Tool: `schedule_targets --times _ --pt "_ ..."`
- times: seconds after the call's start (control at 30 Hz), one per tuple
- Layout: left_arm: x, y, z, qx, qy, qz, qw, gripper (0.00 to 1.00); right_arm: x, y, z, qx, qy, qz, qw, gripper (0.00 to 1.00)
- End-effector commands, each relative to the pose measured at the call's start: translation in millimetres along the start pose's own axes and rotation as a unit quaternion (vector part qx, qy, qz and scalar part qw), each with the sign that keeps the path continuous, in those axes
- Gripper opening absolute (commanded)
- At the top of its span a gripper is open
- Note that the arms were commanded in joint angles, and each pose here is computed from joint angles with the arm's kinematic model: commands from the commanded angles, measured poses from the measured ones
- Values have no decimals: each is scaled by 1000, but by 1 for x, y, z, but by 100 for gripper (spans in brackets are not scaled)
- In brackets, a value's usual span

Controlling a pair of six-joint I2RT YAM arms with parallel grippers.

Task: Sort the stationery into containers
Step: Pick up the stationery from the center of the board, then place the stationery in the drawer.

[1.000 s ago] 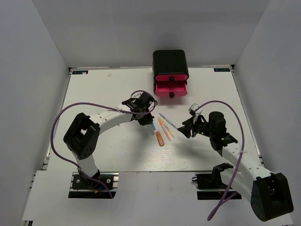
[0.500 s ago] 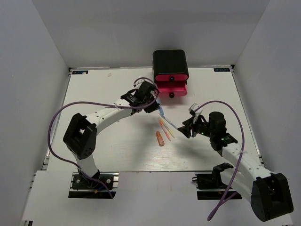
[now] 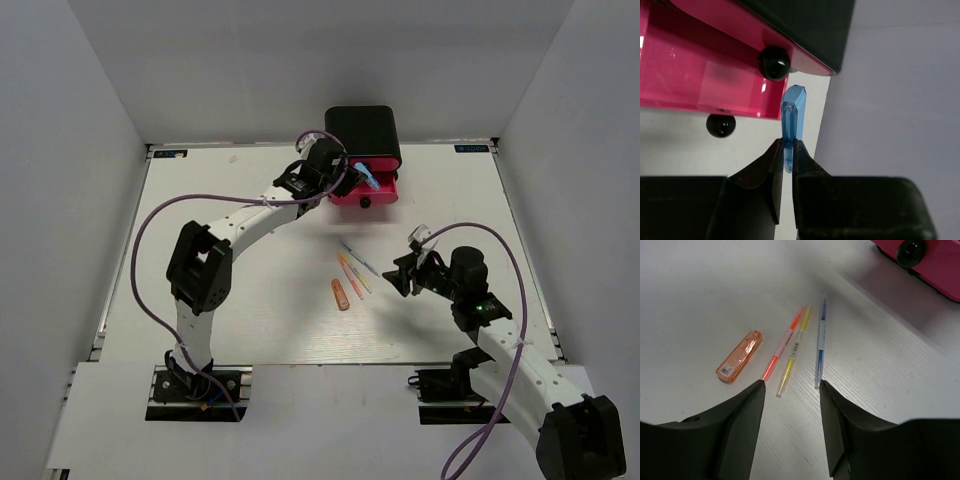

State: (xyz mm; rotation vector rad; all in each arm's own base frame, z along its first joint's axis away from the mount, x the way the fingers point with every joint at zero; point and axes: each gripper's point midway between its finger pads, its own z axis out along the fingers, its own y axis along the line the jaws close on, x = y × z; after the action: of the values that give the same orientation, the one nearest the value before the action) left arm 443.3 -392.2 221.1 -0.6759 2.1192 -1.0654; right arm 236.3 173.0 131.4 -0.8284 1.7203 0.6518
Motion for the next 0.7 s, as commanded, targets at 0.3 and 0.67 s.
schedule_targets --times 0.3,0.67 --pt "-15 -3 15 0 -22 -80 997 13 5 -4 -8 28 -6 -11 1000 55" --pt "-20 17 23 -36 -36 -132 990 12 7 -5 -7 29 -4 -10 1000 55"
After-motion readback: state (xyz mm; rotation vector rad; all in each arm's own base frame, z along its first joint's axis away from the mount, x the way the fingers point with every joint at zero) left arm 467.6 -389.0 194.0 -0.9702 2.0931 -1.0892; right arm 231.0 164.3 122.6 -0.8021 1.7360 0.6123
